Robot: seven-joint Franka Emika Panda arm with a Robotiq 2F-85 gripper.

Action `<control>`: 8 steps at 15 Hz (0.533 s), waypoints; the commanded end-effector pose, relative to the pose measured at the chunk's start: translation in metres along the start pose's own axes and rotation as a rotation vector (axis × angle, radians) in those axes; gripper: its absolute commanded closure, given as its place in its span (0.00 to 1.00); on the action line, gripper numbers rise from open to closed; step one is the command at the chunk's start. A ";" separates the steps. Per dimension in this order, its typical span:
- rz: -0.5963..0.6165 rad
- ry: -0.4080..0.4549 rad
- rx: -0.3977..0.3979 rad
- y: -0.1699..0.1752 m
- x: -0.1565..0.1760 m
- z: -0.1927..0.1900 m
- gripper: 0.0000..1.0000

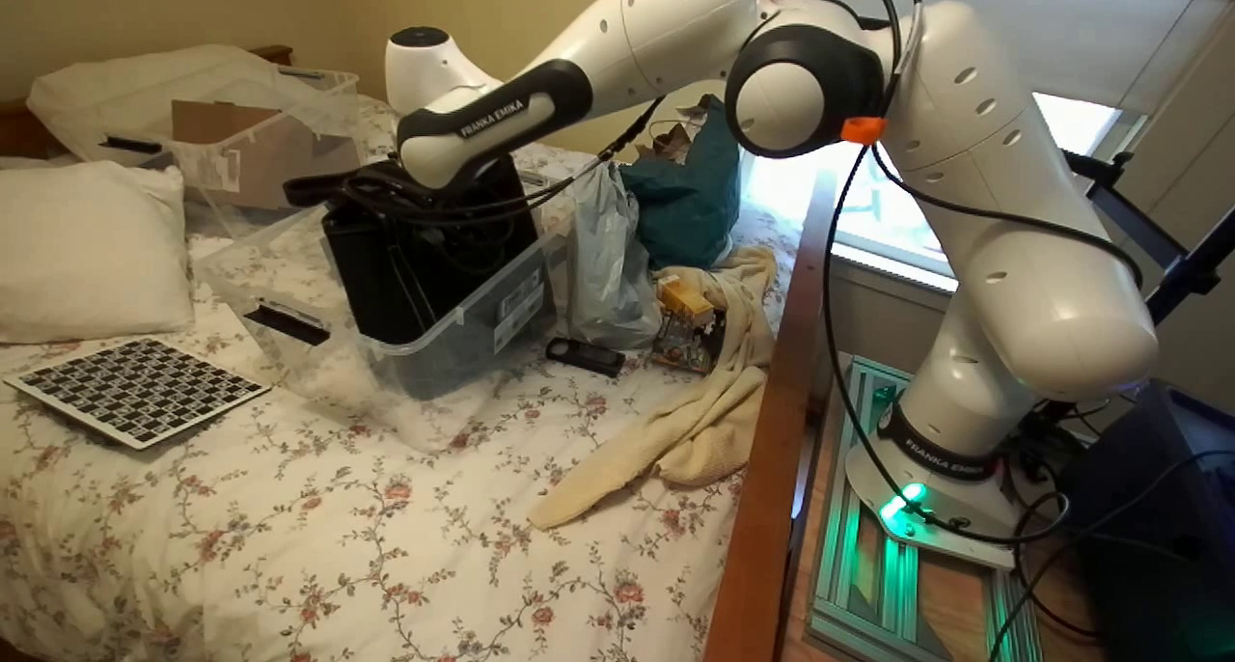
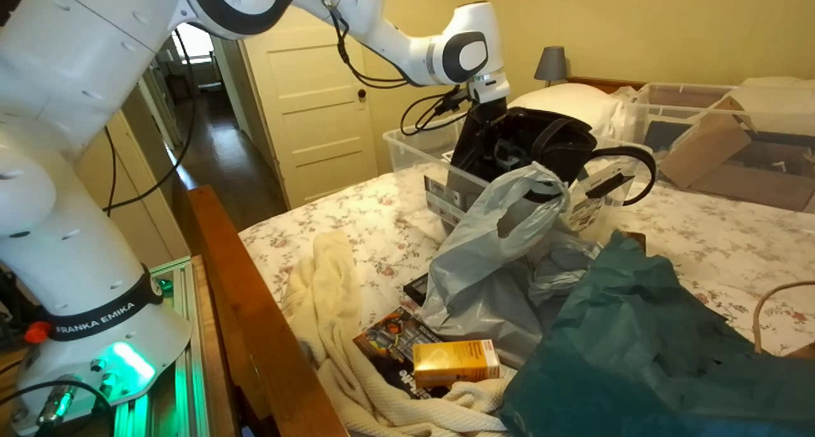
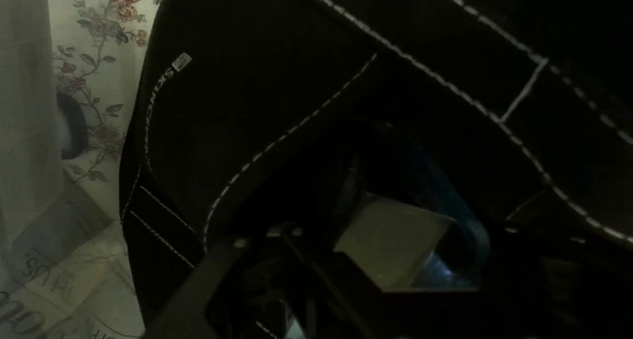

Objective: Put the grey box inside the black bag.

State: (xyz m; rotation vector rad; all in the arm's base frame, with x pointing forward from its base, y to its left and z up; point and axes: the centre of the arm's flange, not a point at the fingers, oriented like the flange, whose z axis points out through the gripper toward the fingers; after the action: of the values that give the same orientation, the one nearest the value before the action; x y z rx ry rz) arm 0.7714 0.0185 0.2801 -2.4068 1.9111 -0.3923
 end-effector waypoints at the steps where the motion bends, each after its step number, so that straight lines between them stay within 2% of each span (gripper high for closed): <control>1: 0.039 -0.014 0.025 -0.011 0.004 0.002 0.63; 4: 0.045 -0.010 0.027 -0.005 0.005 -0.010 0.82; 8: 0.017 0.011 0.026 0.010 0.000 -0.051 0.87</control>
State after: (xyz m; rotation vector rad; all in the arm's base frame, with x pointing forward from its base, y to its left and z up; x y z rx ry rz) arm 0.7733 0.0145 0.2940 -2.3739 1.9206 -0.4061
